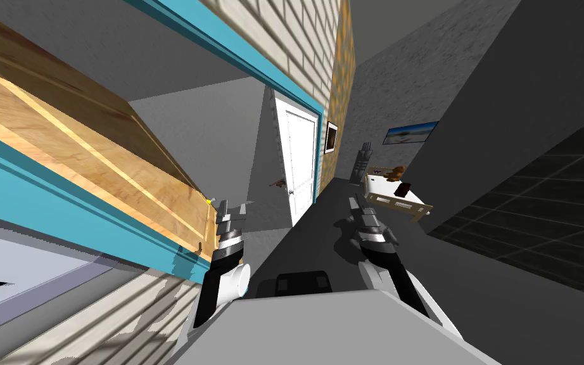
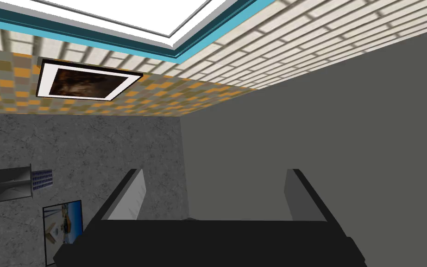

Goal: Push the door open

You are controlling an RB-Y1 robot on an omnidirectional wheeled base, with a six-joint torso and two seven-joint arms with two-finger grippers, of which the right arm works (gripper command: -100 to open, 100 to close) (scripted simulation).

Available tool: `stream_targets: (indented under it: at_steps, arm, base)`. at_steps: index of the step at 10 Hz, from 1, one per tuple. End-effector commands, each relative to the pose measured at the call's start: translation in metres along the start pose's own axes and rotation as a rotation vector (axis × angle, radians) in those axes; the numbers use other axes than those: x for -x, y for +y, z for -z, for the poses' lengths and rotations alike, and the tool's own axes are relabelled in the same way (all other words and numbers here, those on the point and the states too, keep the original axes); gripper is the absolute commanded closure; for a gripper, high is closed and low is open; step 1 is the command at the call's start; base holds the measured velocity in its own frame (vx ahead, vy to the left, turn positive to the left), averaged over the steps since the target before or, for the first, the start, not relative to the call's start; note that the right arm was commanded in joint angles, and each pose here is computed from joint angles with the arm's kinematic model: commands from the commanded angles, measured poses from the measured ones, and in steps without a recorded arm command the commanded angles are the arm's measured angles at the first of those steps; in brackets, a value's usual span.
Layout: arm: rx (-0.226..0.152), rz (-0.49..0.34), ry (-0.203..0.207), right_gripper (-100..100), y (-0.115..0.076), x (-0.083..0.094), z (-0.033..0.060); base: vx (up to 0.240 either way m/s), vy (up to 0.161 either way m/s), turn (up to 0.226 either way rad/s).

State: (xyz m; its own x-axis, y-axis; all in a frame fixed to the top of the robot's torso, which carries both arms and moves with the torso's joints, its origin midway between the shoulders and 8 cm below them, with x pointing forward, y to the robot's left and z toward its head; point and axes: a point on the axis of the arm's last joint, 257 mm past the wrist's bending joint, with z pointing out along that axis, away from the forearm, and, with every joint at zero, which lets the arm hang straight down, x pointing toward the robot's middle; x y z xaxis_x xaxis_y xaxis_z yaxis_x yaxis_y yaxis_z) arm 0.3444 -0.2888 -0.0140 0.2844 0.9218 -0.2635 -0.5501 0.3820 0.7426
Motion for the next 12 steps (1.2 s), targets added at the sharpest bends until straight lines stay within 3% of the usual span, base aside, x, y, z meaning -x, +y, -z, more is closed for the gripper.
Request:
stream_targets:
  at_steps: [1, 12]
  arm:
    - [-0.008, 0.02, 0.014, -100, -0.008, -0.006, 0.0011]
    - [-0.056, 0.215, 0.155, -100, -0.078, -0.068, 0.0154]
  base:
    - [0.023, -0.009, 0.03]
    - [0.081, -0.023, 0.042]
